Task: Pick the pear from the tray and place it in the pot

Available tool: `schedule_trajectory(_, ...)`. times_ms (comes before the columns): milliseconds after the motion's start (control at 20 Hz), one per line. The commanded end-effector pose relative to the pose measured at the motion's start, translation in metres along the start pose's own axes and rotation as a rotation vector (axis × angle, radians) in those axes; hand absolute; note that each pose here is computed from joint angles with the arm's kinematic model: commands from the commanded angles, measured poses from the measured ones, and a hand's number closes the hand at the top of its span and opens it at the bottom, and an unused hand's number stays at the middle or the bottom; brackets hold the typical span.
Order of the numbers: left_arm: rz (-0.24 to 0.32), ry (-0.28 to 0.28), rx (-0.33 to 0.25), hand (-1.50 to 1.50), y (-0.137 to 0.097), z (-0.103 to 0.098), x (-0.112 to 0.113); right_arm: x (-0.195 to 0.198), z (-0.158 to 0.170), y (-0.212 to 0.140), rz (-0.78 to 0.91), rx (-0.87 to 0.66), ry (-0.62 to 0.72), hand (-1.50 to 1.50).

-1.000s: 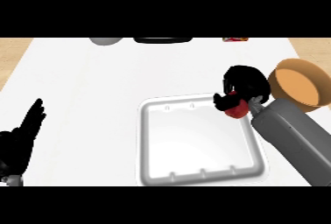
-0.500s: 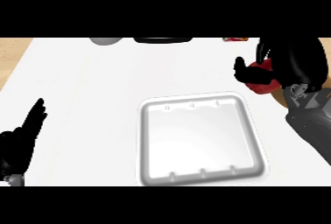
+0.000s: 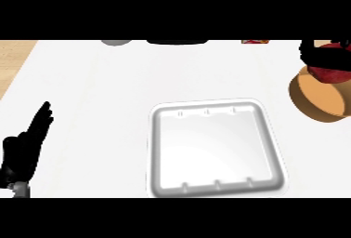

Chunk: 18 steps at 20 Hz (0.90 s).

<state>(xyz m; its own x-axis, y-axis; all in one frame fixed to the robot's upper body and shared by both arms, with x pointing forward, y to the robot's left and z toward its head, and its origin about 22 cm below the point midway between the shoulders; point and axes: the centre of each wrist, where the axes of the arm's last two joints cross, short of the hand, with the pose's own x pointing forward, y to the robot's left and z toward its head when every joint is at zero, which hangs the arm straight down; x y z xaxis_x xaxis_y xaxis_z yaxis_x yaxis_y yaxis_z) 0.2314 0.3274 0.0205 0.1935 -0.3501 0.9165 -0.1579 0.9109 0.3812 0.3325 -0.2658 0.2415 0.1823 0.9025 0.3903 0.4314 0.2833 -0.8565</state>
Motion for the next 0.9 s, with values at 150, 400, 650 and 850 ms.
schedule_trajectory(150,0.005,0.000,-0.014,0.00,0.005,0.010,-0.007,-0.045,-0.043,-0.010,-0.056,-0.055,0.022,1.50)
schedule_trajectory(400,-0.001,-0.018,-0.013,0.00,-0.006,0.008,0.003,-0.070,-0.064,0.010,-0.037,-0.037,0.035,1.50)
schedule_trajectory(650,-0.007,-0.032,-0.027,0.00,0.000,-0.008,0.005,-0.121,-0.095,0.007,-0.022,-0.017,0.046,1.50)
schedule_trajectory(850,-0.005,-0.032,-0.027,0.00,0.013,-0.020,0.021,-0.134,-0.107,0.008,0.016,0.015,0.053,1.50)
